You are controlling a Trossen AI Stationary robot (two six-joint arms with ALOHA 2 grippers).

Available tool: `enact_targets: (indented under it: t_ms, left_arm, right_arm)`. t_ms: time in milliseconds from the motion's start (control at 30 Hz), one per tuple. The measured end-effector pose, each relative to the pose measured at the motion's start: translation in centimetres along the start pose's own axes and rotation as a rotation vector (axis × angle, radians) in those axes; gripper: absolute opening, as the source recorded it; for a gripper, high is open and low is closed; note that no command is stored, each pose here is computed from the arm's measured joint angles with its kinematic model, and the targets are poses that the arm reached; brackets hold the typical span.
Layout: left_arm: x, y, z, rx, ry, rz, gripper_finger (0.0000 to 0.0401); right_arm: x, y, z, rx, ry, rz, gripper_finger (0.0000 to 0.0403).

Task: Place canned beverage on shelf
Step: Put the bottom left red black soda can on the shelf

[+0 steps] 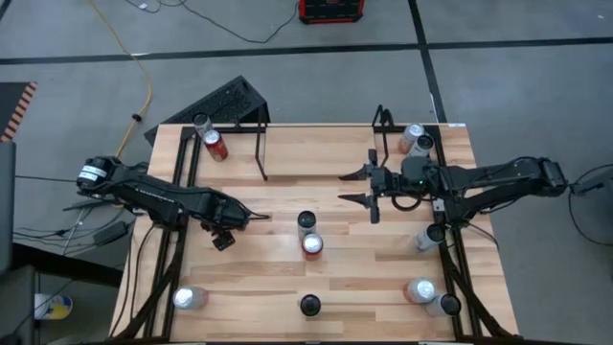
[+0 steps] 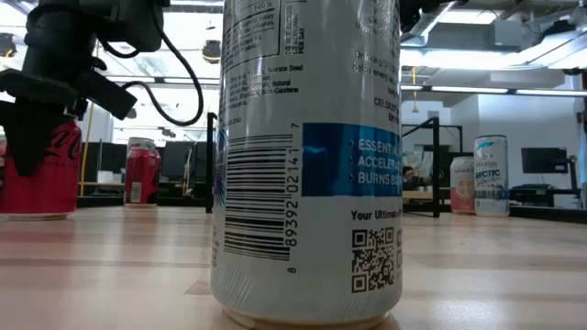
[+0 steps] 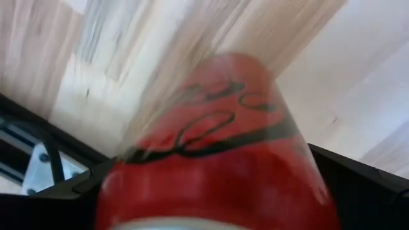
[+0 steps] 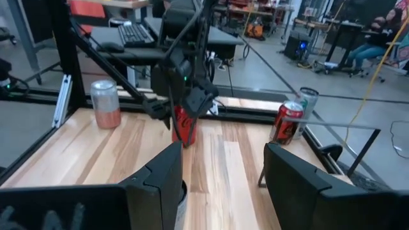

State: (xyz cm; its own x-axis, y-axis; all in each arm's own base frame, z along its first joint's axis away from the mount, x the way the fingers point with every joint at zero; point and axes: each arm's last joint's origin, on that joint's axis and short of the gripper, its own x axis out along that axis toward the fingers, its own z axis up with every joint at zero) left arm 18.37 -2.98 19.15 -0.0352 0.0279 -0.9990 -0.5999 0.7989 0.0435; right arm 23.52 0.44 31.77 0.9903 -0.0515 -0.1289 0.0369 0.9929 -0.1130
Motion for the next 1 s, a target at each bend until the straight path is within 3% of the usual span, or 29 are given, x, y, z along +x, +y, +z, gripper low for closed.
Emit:
enact_targets:
  t_ms: [567,800,1000]
  left_arm:
    - [-1.5,-0.5,0.9,0.120,-0.059,-0.022,0.0387]
    - [-1.4,-0.4,0.9,0.096,-0.071,-0.012,0.0385]
    - [-1.4,-0.3,0.8,0.093,-0.044,-0.020,0.0326]
  right_arm:
    - [0.0,-0.7,-0.2,0.038,0.012,-0.040,0.0205]
    - [0.0,-0.8,-0.2,0.038,0.012,-0.042,0.0205]
    - [0.0,-0.8,-0.1,0.032,0.004,-0.042,0.0205]
